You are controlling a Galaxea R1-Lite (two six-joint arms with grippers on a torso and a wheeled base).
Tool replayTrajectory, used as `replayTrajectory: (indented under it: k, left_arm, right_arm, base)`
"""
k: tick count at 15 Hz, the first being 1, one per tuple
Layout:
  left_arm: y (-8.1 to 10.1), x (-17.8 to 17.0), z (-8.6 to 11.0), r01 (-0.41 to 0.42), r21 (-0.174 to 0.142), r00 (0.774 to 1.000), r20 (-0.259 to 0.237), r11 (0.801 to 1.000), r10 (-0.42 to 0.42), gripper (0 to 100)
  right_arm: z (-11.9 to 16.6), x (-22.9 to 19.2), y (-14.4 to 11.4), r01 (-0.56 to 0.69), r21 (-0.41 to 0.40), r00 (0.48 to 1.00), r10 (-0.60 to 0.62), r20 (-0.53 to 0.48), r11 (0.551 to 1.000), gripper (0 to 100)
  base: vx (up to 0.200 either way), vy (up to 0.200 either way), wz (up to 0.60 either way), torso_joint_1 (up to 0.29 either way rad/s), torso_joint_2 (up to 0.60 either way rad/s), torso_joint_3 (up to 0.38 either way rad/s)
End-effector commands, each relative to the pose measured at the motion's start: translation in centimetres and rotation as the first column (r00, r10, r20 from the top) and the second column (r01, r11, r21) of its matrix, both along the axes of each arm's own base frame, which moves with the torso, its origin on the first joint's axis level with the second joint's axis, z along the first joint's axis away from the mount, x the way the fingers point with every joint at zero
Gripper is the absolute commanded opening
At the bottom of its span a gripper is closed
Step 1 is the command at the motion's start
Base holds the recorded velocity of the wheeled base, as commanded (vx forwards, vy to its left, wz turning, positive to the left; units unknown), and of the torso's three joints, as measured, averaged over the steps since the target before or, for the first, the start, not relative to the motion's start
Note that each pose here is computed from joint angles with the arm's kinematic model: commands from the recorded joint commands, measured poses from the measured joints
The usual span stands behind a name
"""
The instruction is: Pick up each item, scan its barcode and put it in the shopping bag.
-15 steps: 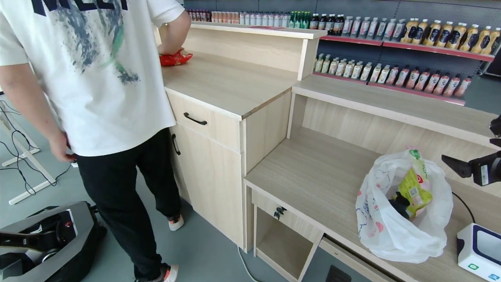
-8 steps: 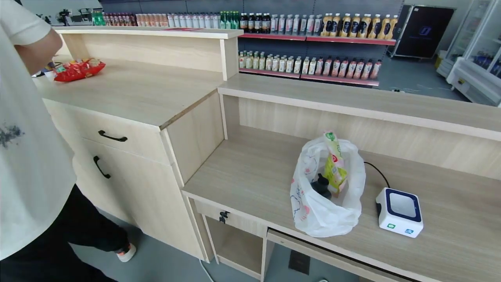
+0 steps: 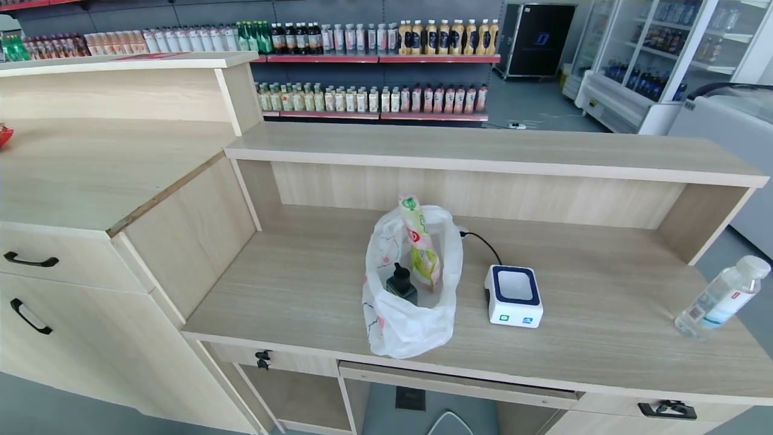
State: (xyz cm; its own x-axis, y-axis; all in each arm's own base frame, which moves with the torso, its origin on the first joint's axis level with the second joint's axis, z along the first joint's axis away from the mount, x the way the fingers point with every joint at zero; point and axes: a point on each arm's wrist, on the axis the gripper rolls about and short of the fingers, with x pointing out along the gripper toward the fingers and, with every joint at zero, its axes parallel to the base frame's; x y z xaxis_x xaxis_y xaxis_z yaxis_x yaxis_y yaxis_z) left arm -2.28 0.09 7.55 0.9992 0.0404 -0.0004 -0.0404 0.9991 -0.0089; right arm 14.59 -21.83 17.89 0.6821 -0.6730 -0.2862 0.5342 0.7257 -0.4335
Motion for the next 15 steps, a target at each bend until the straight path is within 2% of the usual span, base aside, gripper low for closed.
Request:
replayTrajectory:
  k: [1,3,5,10,15]
  left_arm:
    - [0.0,0.0,0.0,-0.001,0.0,1.0,0.0,1.0,0.001,100]
    - [0.0,0.0,0.0,-0.001,0.0,1.0,0.0,1.0,0.001,100]
    - [0.0,0.0,0.0,-0.001,0.0,1.0,0.0,1.0,0.001,100]
    - [0.0,0.0,0.0,-0.001,0.0,1.0,0.0,1.0,0.001,100]
    - [0.0,0.0,0.0,-0.001,0.0,1.0,0.0,1.0,0.001,100]
  right_arm:
    - [-4.5,2.1,-3.1,-0.042,0.063,0.999,0.043,-0.015,0.997,100]
    - [-8.0,3.6,-5.1,-0.122,0.061,0.992,0.121,0.019,0.991,100]
    - [-9.7,4.0,-5.6,-0.17,0.094,0.985,0.169,0.017,0.981,100]
    - [-11.5,4.3,-6.0,-0.179,0.139,0.984,0.181,0.002,0.974,100]
    - [-13.3,4.9,-6.6,-0.259,0.188,0.965,0.26,0.021,0.947,100]
  base:
    - [0.0,0.0,0.0,0.0,0.0,0.0]
    - [0.0,0.0,0.0,0.0,0.0,0.0]
    - [0.0,0.0,0.0,0.0,0.0,0.0]
    - [0.0,0.0,0.0,0.0,0.0,0.0]
    - [0.0,0.0,0.0,0.0,0.0,0.0]
